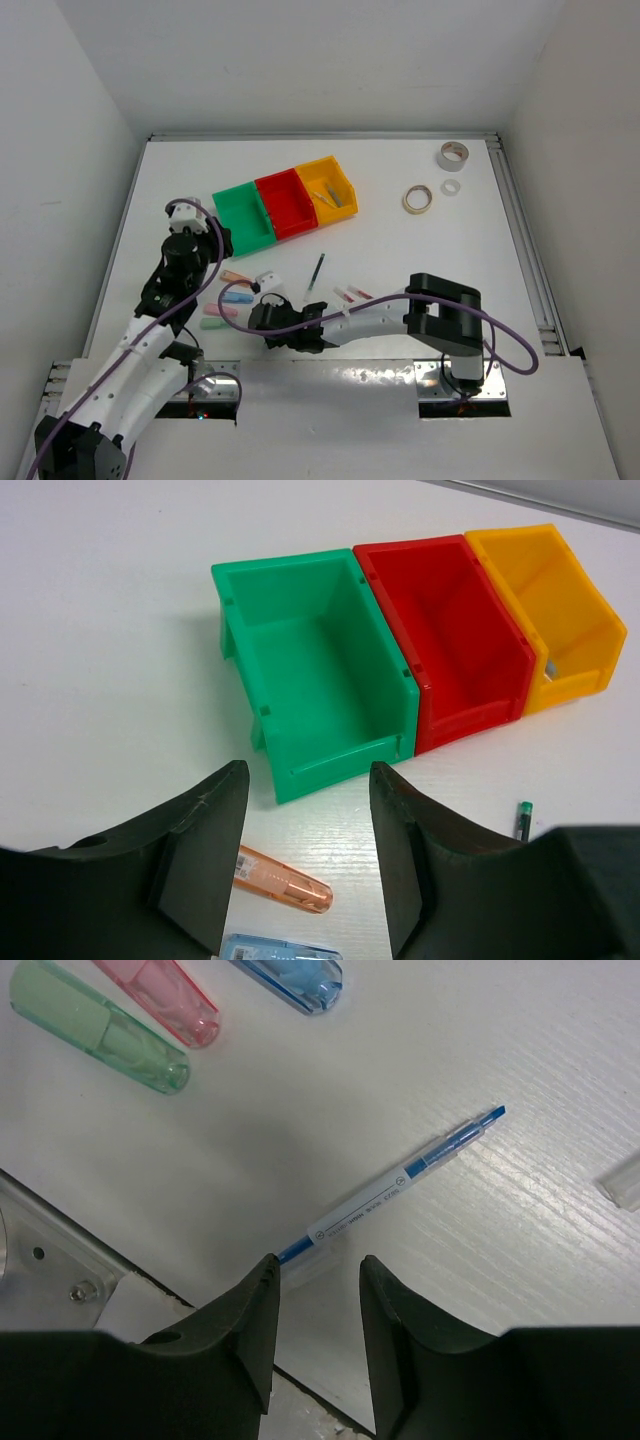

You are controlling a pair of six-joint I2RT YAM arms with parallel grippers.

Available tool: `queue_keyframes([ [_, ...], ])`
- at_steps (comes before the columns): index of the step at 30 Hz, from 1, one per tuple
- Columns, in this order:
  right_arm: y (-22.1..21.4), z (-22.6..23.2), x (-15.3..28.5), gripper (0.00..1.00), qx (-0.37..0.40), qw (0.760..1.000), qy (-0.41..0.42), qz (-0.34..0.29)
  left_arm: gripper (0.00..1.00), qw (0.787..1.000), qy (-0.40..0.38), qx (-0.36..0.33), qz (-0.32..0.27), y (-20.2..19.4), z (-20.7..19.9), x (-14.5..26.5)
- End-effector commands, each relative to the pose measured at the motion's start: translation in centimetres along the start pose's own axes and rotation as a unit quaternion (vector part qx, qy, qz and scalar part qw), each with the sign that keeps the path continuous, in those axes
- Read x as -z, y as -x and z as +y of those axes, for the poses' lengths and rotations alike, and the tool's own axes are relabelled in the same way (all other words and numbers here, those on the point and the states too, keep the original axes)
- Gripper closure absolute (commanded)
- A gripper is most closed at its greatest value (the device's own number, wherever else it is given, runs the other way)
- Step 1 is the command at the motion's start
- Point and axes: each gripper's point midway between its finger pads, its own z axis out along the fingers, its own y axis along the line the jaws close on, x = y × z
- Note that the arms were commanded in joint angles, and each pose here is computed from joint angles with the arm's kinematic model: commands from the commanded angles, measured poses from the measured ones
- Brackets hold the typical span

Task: Sort the stationery into containers
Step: Pick up the pen cap at the corner of the board.

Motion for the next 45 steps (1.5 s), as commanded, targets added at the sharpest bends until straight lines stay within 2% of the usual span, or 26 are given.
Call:
queue_keyframes([
  [1,0.7,0.2,-0.2,0.64,-0.018,1.000,-0.008,-0.014,0.51,1.000,-0.001,-0.003,-0.030,1.2,-0.2,0.0],
  [3,0.3,0.2,-0.2,0.64,-0.017,1.000,-0.007,-0.008,0.50,0.999,-0.006,0.001,-0.045,2.0,-0.5,-0.1],
  [18,-1.3,0.3,-0.7,0.66,-0.011,1.000,-0.005,0.012,0.50,0.999,-0.001,-0.005,-0.045,1.8,-0.2,0.2],
  [24,-2.1,-0.8,-1.1,0.67,-0.011,0.999,-0.033,0.018,0.50,0.999,0.000,-0.007,-0.051,2.1,-0.3,0.4],
  [28,-2.4,-1.6,-1.0,0.71,-0.010,0.998,-0.055,0.023,0.50,0.999,0.008,-0.012,-0.038,1.3,0.1,0.5],
  [32,-2.4,-2.0,-0.7,0.79,-0.006,0.998,-0.062,0.020,0.50,0.999,0.010,-0.013,-0.040,1.4,0.1,0.6],
  [41,-3.4,-2.4,0.4,0.80,0.049,0.997,-0.058,0.035,0.50,0.999,0.012,-0.013,-0.042,1.6,0.2,0.8],
  [45,-4.3,-2.8,0.6,0.77,0.061,0.996,-0.051,0.048,0.50,0.999,0.010,-0.013,-0.042,1.6,0.2,0.9],
])
